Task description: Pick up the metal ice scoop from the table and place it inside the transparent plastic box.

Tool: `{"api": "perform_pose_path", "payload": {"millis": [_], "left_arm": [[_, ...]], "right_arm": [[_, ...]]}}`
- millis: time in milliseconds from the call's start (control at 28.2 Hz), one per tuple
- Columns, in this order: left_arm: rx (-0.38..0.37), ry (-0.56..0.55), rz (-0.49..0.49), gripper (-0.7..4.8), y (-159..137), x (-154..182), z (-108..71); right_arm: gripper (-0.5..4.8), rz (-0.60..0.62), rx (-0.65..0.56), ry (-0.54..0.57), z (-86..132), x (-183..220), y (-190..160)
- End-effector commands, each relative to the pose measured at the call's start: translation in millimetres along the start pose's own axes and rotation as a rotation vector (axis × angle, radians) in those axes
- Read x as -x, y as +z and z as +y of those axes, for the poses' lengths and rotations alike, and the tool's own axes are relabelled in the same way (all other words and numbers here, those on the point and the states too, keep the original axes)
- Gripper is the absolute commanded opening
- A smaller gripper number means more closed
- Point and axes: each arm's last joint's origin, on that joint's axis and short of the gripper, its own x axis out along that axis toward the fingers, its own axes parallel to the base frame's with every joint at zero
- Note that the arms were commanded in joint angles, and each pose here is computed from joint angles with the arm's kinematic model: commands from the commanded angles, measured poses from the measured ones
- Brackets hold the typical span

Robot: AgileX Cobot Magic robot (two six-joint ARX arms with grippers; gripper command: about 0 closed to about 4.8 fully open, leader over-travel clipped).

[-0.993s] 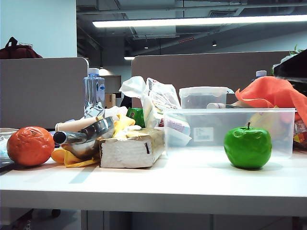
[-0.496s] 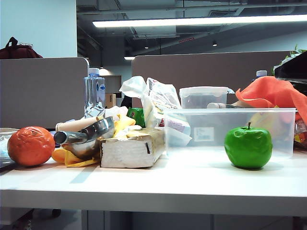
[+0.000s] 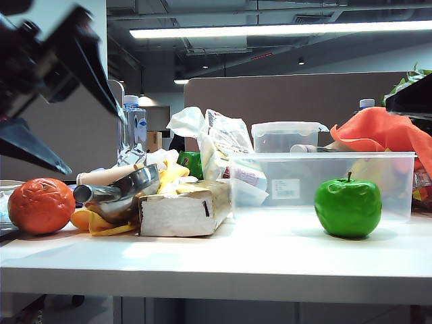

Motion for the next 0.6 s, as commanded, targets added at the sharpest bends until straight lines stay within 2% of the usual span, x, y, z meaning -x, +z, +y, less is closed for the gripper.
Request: {"api": "perform_pose_path", "payload": {"millis": [35,142,425,532,603], "left_arm": [[0.007,0.067,0.003,4.79,12.2,-12.5,5.2],[0.019,0.141,0.005,4.79,16.8,-24.2,13.8],[0.040,0.135,-0.058,4.79,30.2,-41.3,21.0],[0.051,0.142,-0.044,4.60,30.1,-45.2,23.9],[0.063,0.150,-0.025,3.93,29.9,-50.0,27.3]], "right_arm": [[-0.01,-0.016,0.000,0.002,0.3,0.1,2.0],[-0.01,-0.016,0.000,0.002,0.3,0.1,2.0],[-0.01,-0.016,0.000,0.002,0.3,0.1,2.0],[-0.01,-0.016,0.000,0.002,0.3,0.1,2.0],[-0.01,-0.016,0.000,0.002,0.3,0.1,2.0]]}}
